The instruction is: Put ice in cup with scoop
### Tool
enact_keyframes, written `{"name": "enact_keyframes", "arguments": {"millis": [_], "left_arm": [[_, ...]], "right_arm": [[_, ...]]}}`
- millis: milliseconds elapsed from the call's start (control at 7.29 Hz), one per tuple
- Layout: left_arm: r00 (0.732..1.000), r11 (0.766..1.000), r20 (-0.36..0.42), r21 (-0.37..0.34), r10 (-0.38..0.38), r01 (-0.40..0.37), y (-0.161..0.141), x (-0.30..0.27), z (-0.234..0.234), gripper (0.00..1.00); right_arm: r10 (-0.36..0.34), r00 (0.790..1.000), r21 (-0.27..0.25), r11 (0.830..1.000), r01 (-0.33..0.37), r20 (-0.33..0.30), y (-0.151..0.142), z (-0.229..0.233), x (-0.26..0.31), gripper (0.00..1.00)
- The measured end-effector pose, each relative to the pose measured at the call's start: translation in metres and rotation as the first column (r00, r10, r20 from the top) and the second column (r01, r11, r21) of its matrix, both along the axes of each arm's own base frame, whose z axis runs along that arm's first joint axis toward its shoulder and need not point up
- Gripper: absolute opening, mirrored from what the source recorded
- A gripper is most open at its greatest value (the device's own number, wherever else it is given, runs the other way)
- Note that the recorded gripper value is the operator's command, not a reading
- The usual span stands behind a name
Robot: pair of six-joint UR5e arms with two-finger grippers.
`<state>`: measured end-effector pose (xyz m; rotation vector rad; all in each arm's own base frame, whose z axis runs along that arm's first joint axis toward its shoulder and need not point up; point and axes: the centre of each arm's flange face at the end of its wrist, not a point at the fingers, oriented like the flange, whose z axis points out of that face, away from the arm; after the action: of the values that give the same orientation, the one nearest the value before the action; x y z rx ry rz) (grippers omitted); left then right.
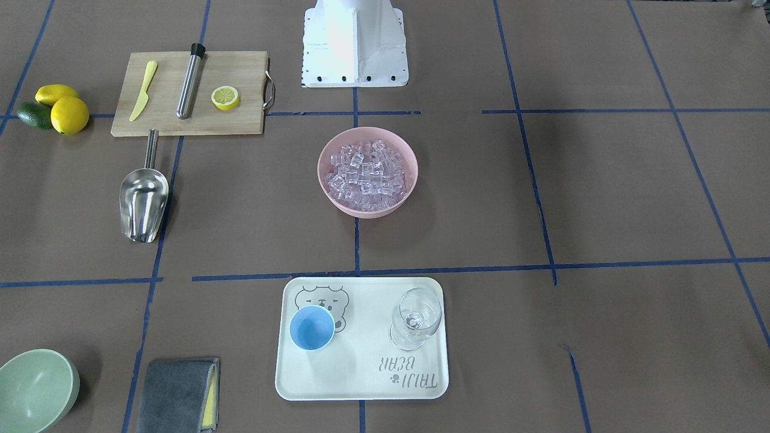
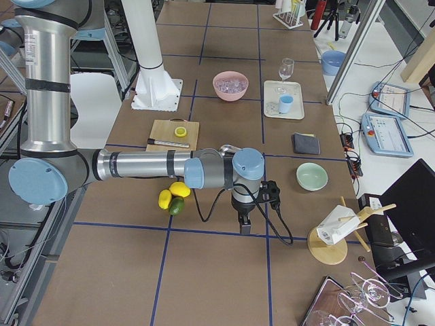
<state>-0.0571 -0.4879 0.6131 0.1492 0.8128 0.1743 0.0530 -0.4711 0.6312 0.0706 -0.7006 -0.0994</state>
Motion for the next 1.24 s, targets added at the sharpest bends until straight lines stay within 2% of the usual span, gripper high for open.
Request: {"name": "enact_keyframes", "arguments": {"millis": [686,1235], "left_arm": [[1.0,1.0,0.001,0.028,0.001,-0.001,-0.002,0.001,-0.013,1.0],[1.0,0.998,-0.01,0.061,0.0,0.0,-0.01,0.002,-0.024,1.0]], "right_arm": [[0.004,1.0,0.007,1.0,-0.004,0.001,-0.003,-0.005,0.0,1.0],[-0.015,1.0,0.046,0.999,0.015,0.002,-0.01,-0.027,-0.012,1.0]]}}
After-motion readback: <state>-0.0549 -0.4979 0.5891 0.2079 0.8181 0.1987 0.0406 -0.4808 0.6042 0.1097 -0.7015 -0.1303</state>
